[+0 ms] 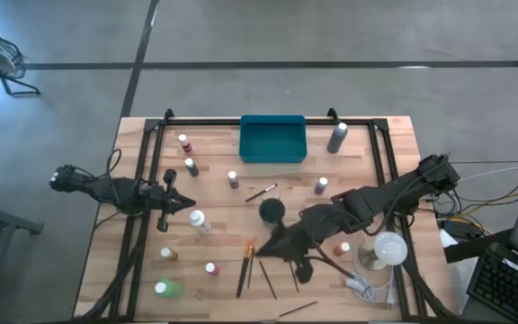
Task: Pick & Place Paint Supplies
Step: Put the yellow paint brush into the green cup
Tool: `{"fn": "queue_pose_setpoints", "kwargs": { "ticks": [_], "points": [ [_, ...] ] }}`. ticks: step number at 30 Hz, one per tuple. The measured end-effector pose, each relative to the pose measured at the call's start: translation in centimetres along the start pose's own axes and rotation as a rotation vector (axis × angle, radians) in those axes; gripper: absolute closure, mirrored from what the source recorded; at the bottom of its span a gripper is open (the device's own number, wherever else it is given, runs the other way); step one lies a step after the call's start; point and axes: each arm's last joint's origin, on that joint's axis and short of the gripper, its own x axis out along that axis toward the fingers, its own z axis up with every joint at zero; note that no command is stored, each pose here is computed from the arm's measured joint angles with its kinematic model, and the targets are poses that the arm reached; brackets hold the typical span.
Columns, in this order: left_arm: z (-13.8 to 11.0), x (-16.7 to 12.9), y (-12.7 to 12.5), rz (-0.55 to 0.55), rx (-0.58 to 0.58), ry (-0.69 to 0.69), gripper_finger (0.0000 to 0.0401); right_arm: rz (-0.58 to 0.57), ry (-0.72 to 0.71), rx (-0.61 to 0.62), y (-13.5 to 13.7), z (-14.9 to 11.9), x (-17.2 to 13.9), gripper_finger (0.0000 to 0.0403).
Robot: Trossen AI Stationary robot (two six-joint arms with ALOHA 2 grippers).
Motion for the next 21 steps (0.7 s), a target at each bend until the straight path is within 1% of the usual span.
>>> {"fn": "queue_pose_setpoints", "kwargs": {
  "ticks": [1,3,6,8,11,13,16,18,21],
  "points": [
    [0.0,0.0,0.0,0.0,0.0,0.0,0.0375,0.042,-0.018,-0.02,0.2,-0.1,0.5,0.0394],
    [0.0,0.0,0.0,-0.001,0.0,0.0,0.0375,0.071,-0.027,-0.022,0.6,-0.4,1.4,0.0393],
    [0.0,0.0,0.0,-0.001,0.0,0.0,0.0375,0.066,-0.058,0.066,1.0,-0.9,3.4,0.0386],
    [0.0,0.0,0.0,0.0,0.0,0.0,0.0375,0.067,-0.053,0.14,1.1,-1.4,4.4,0.0378],
    [0.0,0.0,0.0,0.0,0.0,0.0,0.0375,0.099,0.036,0.212,1.6,-1.9,5.1,0.0367],
    [0.0,0.0,0.0,0.0,0.0,-0.001,0.0375,0.135,0.131,0.212,2.3,-2.2,5.0,0.036],
    [0.0,0.0,0.0,-0.001,0.0,0.0,0.0375,0.203,0.245,0.136,4.4,-2.2,4.1,0.0354],
    [0.0,0.0,0.0,-0.001,0.0,0.0,0.0375,0.25,0.315,0.043,6.3,-2.5,3.4,0.0357],
    [0.0,0.0,0.0,0.0,0.0,0.0,0.0375,0.294,0.434,-0.091,9.7,-3.6,2.6,0.0374]
  ]
}}
